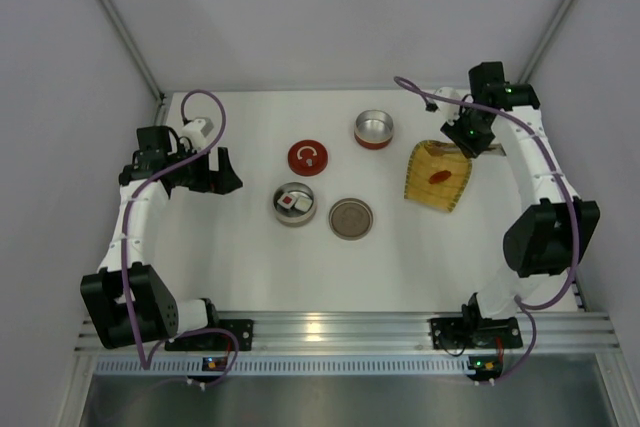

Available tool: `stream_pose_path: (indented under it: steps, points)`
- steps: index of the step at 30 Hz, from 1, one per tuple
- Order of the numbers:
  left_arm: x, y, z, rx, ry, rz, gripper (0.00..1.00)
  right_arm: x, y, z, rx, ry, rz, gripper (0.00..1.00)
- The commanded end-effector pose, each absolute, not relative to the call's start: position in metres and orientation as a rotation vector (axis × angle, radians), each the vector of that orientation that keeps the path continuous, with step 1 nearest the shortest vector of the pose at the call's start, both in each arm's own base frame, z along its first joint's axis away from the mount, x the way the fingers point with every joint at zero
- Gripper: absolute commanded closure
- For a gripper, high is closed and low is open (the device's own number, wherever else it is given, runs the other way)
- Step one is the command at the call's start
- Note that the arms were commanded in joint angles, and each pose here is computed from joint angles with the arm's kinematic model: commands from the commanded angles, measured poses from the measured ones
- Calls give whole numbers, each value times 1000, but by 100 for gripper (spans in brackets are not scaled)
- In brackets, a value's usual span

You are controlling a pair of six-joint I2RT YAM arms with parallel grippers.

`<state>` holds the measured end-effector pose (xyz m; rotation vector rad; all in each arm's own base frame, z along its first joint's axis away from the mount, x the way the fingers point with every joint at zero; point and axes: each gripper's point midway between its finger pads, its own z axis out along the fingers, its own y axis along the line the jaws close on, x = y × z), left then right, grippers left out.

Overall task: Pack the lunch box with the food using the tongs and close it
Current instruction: Pick up the fake food from the plate, then place the fake food in the packing box.

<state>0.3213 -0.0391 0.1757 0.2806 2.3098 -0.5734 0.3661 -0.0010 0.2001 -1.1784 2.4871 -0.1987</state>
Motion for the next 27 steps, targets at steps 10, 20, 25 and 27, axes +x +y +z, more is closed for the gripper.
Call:
stream_pose_path:
  steps: [10, 20, 25, 27]
  points:
    - [332, -42, 193, 284, 2255, -607, 2, 411, 66, 247, -1065, 2291, -63, 100]
    - [333, -40, 190, 286, 2260, -588, 2, 462, 125, 249, -1002, 2181, -11, 100]
    - [333, -41, 185, 278, 2269, -602, 2, 472, 148, 241, -1011, 2155, -3, 100]
    - [333, -41, 185, 272, 2268, -608, 2, 478, 155, 239, -1012, 2143, -22, 100]
